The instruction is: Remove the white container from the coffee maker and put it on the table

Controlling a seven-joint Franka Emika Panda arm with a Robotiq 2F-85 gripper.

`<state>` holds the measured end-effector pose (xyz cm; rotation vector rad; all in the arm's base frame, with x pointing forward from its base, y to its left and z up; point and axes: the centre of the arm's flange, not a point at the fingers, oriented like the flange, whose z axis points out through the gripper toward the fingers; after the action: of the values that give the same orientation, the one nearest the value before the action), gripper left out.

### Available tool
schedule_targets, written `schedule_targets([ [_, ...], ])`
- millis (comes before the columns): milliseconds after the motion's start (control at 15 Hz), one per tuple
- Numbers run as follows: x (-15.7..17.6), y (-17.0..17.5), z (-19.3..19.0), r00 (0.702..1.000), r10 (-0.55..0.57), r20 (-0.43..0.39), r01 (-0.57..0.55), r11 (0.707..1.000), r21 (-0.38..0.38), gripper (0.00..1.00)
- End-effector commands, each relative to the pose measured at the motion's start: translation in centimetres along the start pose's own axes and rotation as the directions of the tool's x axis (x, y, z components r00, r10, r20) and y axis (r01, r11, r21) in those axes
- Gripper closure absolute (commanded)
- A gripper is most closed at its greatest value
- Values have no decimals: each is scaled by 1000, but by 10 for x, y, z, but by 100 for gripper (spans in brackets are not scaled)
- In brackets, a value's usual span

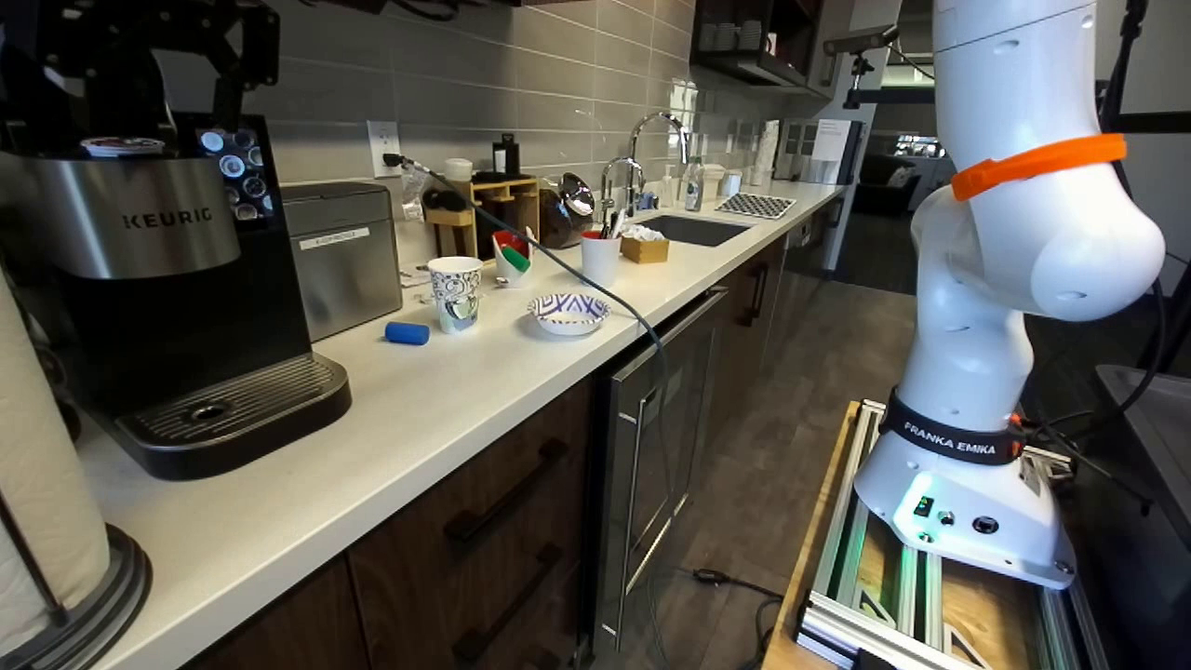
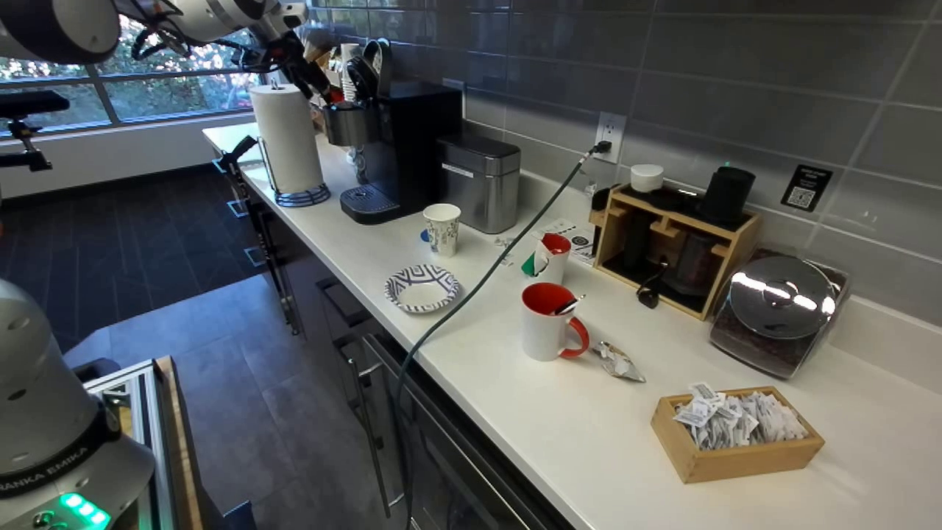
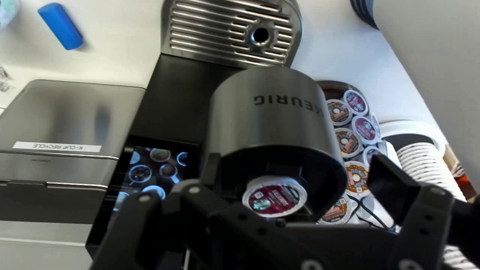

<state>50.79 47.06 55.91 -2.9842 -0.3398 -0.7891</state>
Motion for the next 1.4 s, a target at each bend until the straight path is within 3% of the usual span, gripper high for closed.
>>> schedule_targets([
  [0, 38, -19, -8, 999, 37, 29, -37, 999, 18, 0],
  [67, 13, -5, -6, 1000, 22, 0, -22, 1000, 16, 0],
  [267, 16, -5, -7, 1000, 26, -3, -26, 1000, 17, 0],
  [667, 25, -15, 10, 987, 115, -116, -119, 993, -23, 0],
  [933, 29, -13, 26, 983, 132, -125, -141, 987, -71, 0],
  [1267, 31, -16, 35, 978, 164, -126, -173, 983, -63, 1],
  [1333, 31, -17, 37, 978, 170, -124, -179, 982, -63, 5],
])
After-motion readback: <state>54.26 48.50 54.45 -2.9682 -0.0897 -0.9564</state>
